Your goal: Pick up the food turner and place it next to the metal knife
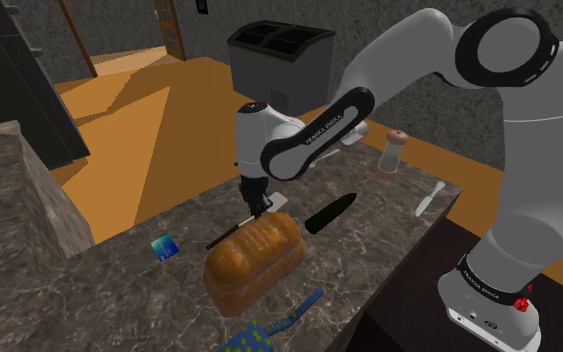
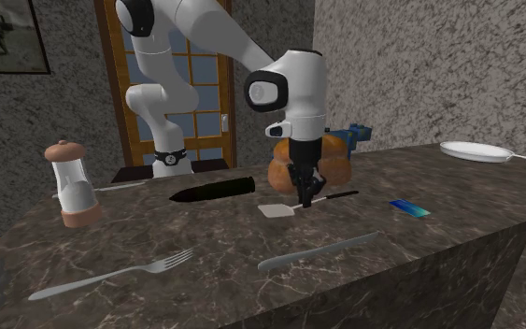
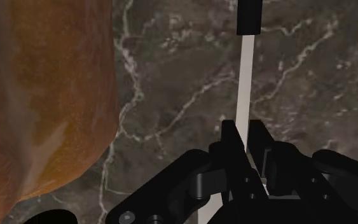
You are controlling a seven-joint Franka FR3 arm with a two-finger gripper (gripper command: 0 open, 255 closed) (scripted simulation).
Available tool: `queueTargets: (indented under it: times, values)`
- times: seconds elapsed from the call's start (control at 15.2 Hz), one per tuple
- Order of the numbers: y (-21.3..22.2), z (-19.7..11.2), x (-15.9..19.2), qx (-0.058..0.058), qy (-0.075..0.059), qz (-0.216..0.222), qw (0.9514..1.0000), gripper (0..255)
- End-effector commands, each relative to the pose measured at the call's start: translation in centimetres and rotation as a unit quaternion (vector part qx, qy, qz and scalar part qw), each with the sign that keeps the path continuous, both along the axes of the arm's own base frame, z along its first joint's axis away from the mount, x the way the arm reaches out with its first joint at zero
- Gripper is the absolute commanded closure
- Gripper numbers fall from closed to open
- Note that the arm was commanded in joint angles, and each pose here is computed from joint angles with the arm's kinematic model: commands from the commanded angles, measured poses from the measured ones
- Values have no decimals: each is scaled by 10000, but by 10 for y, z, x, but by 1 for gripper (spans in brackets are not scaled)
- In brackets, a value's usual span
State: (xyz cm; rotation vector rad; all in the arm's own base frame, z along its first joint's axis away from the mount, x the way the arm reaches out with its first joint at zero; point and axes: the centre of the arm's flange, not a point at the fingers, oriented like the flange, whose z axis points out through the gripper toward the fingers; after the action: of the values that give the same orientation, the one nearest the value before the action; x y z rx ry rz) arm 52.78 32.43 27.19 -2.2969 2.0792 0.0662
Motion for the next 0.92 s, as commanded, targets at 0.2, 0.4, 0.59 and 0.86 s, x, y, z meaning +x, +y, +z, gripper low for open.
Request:
queueTargets:
  times: [0.2,0.4,0.59,0.86]
  values:
    - [0,27,0,0,1,-1,10000,255]
    - [0,43,0,0,1,-1,10000,255]
    - [0,58,0,0,1,-1,10000,255]
    - [-34,63,-20,0,1,-1,10000,255]
